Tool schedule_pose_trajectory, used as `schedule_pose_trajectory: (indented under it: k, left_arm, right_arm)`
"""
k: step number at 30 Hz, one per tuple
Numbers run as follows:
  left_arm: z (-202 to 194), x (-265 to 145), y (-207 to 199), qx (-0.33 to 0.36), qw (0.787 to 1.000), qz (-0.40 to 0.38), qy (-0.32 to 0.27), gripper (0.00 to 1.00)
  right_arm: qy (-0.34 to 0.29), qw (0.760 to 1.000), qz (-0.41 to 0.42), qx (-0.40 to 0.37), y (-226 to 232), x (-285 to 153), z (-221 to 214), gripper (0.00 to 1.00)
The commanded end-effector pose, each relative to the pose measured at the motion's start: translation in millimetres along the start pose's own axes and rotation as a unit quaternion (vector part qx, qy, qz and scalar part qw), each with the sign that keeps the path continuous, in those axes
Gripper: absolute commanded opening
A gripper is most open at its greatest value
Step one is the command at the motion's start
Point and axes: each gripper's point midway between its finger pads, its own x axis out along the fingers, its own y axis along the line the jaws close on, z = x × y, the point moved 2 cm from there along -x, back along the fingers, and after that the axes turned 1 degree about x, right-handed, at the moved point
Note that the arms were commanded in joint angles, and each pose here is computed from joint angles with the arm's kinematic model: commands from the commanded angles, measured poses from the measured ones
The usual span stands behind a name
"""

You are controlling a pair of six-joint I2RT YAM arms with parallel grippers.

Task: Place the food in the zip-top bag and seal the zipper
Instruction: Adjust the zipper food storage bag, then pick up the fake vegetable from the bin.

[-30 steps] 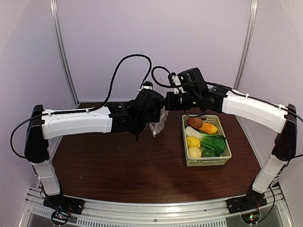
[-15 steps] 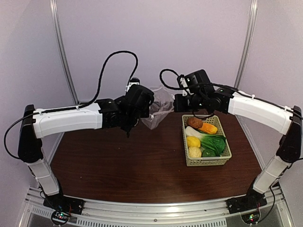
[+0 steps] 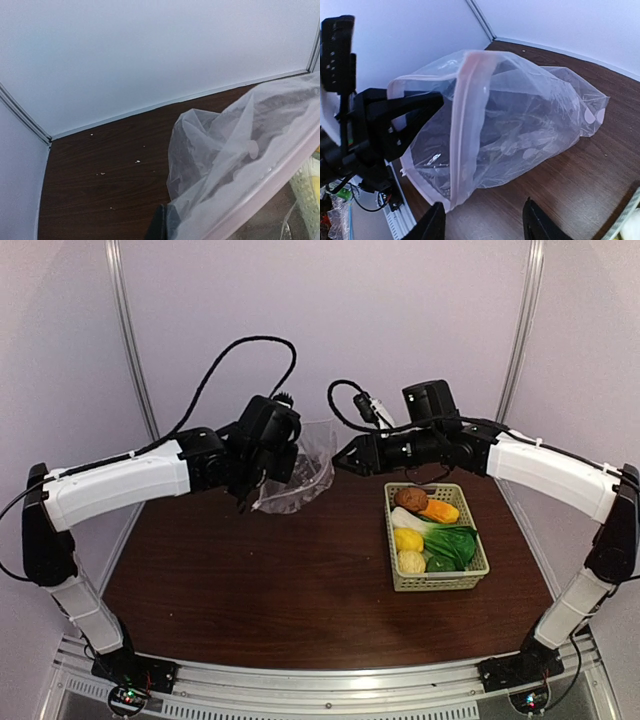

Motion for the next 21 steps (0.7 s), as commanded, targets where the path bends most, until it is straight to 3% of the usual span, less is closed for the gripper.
schedule_pose_trajectory:
  k: [1, 5, 8, 12, 17, 21]
  left_arm:
    - [15.3, -16.0, 56.3, 0.096, 0.993, 0.071, 0.020, 0.00]
    - [13.3, -27.9, 88.6, 0.129, 0.986, 0.104, 0.026, 0.00]
    - [2.6, -24.3, 61.2, 0.139, 0.990, 0.009, 0.037, 0.00]
    - [-32.0, -6.6, -21.1, 0.149, 0.965, -0.195, 0.091, 0.00]
    - [-47.2, 18.5, -37.0, 0.195, 0.955, -0.189, 0.122, 0.00]
    - [-56.1, 26.2, -37.6, 0.185, 0.955, -0.198, 0.117, 0.00]
  right_arm:
    - [-0.016, 0.992, 0.090, -0.088, 21.9, -40.8, 18.1, 0.57]
    - [-0.038, 0.991, 0.062, -0.110, -12.4, -71.5, 26.9, 0.60]
    - [-0.023, 0.988, 0.038, -0.147, -38.4, -87.4, 21.7, 0.60]
    - [0.061, 0.972, -0.083, -0.210, -89.0, -94.7, -10.0, 0.62]
    - [0.201, 0.929, -0.214, -0.226, -155.2, -101.8, -64.9, 0.66]
    - [0.249, 0.908, -0.263, -0.210, -187.1, -114.3, -98.8, 0.74]
